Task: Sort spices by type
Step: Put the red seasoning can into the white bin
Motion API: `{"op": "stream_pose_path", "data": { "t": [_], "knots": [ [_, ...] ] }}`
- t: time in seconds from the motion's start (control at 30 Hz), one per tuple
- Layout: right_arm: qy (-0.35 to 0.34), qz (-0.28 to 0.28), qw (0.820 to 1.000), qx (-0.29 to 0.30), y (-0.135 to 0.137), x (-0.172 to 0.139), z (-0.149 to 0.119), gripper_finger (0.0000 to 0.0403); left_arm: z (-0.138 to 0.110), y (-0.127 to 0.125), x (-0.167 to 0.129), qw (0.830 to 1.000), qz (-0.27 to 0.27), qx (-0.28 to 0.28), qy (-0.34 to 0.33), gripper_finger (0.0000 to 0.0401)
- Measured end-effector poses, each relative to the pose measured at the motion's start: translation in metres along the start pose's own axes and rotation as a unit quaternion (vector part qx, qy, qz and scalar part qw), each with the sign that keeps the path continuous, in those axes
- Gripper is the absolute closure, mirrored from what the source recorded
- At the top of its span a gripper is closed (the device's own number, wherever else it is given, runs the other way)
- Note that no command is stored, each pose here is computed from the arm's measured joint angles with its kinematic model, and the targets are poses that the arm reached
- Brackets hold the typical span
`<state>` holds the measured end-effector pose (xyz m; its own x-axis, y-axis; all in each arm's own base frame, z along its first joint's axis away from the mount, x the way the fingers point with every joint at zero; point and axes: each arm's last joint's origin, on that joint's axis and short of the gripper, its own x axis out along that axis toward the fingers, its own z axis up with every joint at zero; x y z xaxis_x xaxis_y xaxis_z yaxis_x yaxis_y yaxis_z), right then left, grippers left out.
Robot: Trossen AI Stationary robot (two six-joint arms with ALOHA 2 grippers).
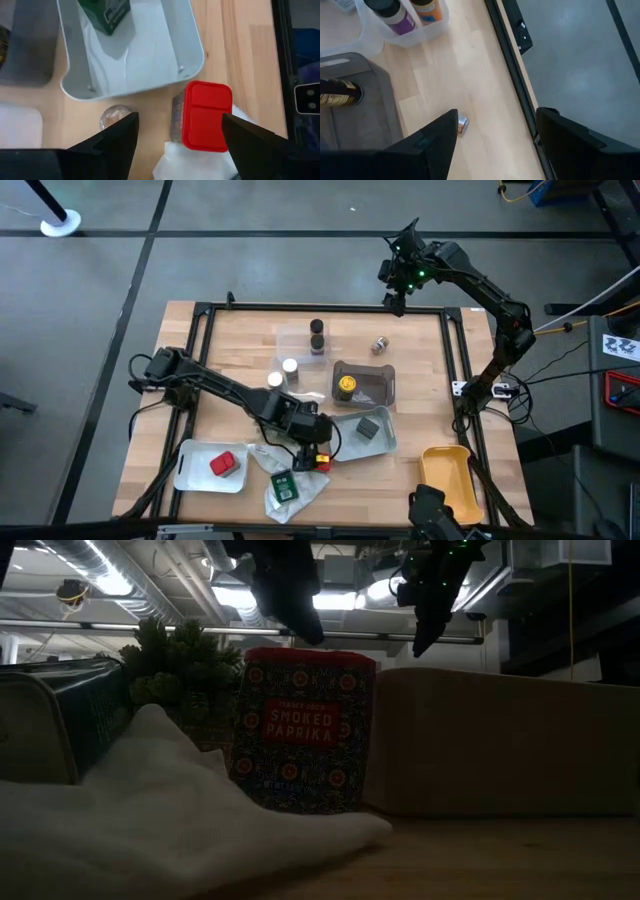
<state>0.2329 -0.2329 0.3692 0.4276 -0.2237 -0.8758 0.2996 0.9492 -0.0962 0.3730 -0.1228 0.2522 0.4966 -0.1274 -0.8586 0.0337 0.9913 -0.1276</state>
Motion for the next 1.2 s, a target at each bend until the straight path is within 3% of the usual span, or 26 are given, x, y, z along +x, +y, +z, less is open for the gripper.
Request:
{"op": "stream_pose_path", "data": {
  "t": [0.33, 0.83, 1.2],
  "knots": [
    [-0.002, 0.0, 1.0, -0.001, 0.0, 0.0, 0.0, 0.0136, -0.007, -0.013, 0.021, 1.0, -0.014, -0.007, 0.024, 0.0135],
    [-0.002, 0.003, 1.0, 0.0, 0.0, 0.0, 0.0, 0.0136, -0.012, -0.032, 0.02, 1.0, -0.005, 0.009, 0.006, 0.0135],
    [-0.002, 0.003, 1.0, 0.0, 0.0, 0.0, 0.0, 0.0136, -0.018, -0.033, 0.03, 1.0, -0.005, 0.016, 0.007, 0.0135]
  ]
}}
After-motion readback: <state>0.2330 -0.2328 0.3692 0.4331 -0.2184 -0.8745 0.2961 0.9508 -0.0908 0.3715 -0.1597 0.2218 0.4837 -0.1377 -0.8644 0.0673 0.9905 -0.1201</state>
